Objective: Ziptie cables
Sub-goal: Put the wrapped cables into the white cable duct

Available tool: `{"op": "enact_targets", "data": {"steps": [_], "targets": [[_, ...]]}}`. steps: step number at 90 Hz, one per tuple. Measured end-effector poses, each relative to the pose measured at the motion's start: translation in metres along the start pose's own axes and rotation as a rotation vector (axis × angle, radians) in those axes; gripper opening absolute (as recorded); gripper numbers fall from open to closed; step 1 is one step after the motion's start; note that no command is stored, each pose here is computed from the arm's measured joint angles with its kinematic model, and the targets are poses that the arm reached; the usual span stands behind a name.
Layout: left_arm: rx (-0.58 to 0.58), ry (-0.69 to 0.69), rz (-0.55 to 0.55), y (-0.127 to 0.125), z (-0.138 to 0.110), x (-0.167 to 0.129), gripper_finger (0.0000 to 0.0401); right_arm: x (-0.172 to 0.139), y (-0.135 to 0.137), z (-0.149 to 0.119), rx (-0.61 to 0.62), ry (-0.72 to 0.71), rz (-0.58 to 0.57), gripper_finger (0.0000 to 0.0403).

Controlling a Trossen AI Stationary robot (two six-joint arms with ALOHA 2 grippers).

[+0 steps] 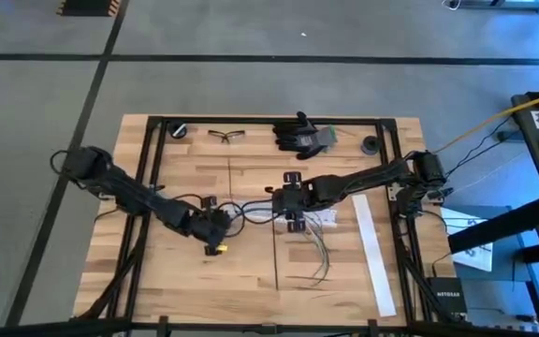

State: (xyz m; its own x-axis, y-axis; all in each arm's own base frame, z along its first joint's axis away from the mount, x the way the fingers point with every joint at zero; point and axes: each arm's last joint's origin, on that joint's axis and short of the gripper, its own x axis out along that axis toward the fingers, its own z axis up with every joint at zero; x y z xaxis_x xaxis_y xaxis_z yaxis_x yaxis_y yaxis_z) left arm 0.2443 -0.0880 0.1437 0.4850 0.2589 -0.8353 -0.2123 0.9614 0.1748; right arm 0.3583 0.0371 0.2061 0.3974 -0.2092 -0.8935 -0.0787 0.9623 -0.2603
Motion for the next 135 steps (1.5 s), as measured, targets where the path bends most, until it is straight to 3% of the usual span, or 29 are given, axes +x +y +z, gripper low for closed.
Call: {"op": "enact_targets", "data": {"steps": [16, 33, 39, 65, 91, 115, 135], "targets": [[0.004, 0.025, 0.021, -0.001, -0.002, 0.011, 0.0141, 0.000, 0.000, 0.000, 0.001, 0.000, 0.001, 0.0170], [0.005, 0.023, 0.020, -0.001, -0.002, 0.010, 0.0031, 0.000, 0.000, 0.000, 0.002, -0.001, 0.001, 0.0170], [0.003, 0.016, 0.016, 0.000, 0.001, 0.006, 0.0014, 0.000, 0.000, 0.000, 0.002, 0.000, 0.002, 0.0170], [0.041, 0.041, 0.075, 0.019, 0.028, -0.025, 0.0011, -0.002, 0.000, -0.004, -0.007, 0.041, 0.006, 0.0170], [0.288, 0.150, 0.132, 0.046, 0.030, -0.017, 0.0016, -0.002, 0.001, -0.003, -0.002, 0.026, 0.039, 0.0170], [0.356, 0.131, 0.077, 0.049, 0.035, -0.014, 0.0018, -0.002, 0.001, -0.003, 0.004, 0.023, 0.042, 0.0170], [0.335, 0.149, 0.076, 0.051, 0.034, -0.014, 0.0081, -0.002, 0.001, -0.003, 0.005, 0.023, 0.053, 0.0170]]}}
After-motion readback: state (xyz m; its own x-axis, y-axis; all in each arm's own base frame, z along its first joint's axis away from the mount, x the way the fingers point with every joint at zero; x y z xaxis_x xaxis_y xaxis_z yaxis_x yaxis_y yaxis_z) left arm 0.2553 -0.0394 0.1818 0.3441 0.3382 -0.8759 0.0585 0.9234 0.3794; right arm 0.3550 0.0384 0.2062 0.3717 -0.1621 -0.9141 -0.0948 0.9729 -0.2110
